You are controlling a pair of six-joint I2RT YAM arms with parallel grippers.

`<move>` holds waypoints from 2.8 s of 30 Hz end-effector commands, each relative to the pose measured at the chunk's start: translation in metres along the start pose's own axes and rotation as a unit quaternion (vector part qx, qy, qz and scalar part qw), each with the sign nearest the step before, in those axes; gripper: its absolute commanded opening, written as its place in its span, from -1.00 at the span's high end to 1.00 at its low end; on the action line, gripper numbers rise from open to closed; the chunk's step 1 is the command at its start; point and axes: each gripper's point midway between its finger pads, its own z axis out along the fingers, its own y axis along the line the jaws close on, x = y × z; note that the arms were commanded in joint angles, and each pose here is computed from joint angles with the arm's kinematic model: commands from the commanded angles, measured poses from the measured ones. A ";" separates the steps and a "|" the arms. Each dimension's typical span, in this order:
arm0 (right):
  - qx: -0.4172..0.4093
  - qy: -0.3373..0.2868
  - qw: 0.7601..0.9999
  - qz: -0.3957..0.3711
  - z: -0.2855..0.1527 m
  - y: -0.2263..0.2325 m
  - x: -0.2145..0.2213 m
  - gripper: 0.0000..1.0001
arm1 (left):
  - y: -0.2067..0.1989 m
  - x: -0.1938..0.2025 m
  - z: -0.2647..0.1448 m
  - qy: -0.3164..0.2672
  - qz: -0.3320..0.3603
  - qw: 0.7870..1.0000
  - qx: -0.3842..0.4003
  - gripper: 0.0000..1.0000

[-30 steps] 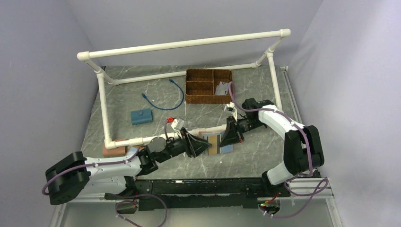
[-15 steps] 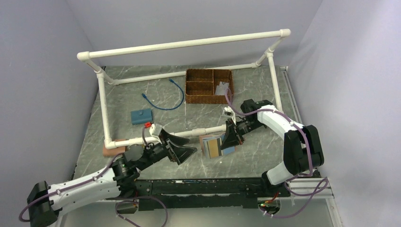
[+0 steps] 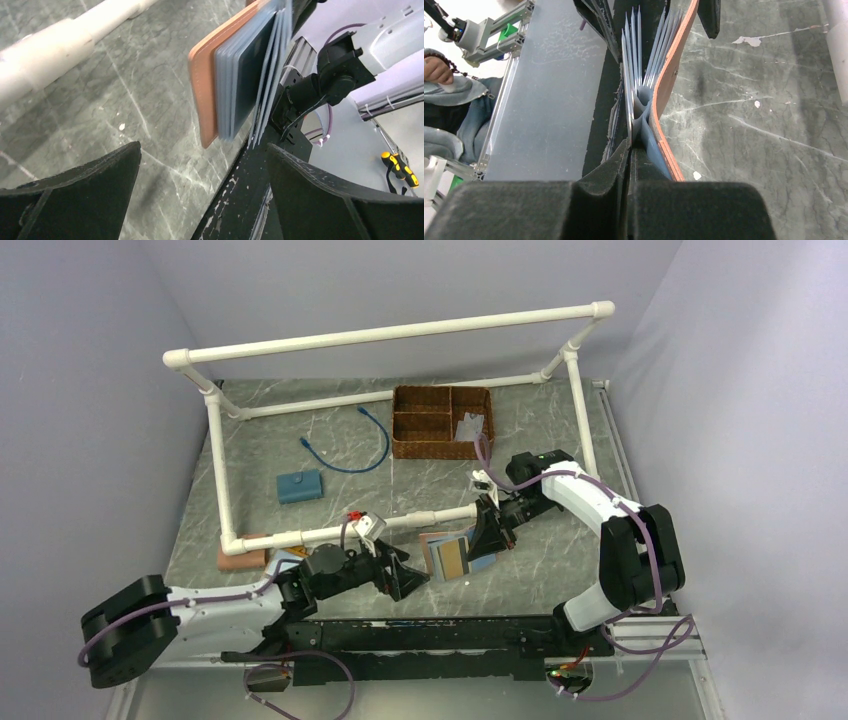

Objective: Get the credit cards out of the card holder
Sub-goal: Remove the credit card from the card holder.

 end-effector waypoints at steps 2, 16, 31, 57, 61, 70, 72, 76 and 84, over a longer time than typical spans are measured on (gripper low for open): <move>-0.012 -0.025 0.999 -0.039 0.000 0.005 -0.019 1.00 | -0.039 -0.039 0.013 -0.061 0.058 0.993 0.086 -0.99; -0.017 -0.024 0.999 -0.045 0.002 0.008 -0.020 1.00 | -0.058 -0.043 0.022 -0.056 0.066 0.988 0.131 -0.38; -0.020 -0.018 0.999 -0.042 0.004 0.007 -0.018 1.00 | -0.063 -0.045 0.025 -0.056 0.059 0.986 0.144 -0.06; -0.016 -0.014 0.999 -0.049 0.004 0.007 -0.018 1.00 | -0.060 -0.045 -0.001 -0.063 0.015 0.977 0.201 1.00; -0.016 -0.014 0.998 -0.052 0.004 0.008 -0.018 1.00 | -0.058 -0.044 -0.003 -0.054 -0.001 0.975 0.215 1.00; -0.020 -0.013 0.998 -0.056 0.003 0.009 -0.017 1.00 | -0.056 -0.045 -0.006 -0.039 -0.013 0.972 0.231 1.00; -0.019 -0.012 0.998 -0.055 0.004 0.009 -0.017 1.00 | -0.054 -0.046 -0.008 -0.040 -0.011 0.974 0.224 1.00; -0.014 -0.009 0.999 -0.050 0.004 0.005 -0.016 1.00 | -0.051 -0.048 -0.012 -0.040 -0.005 0.977 0.211 1.00; -0.007 -0.007 0.999 -0.041 0.003 0.001 -0.015 1.00 | -0.045 -0.046 -0.021 -0.049 -0.012 0.980 0.190 1.00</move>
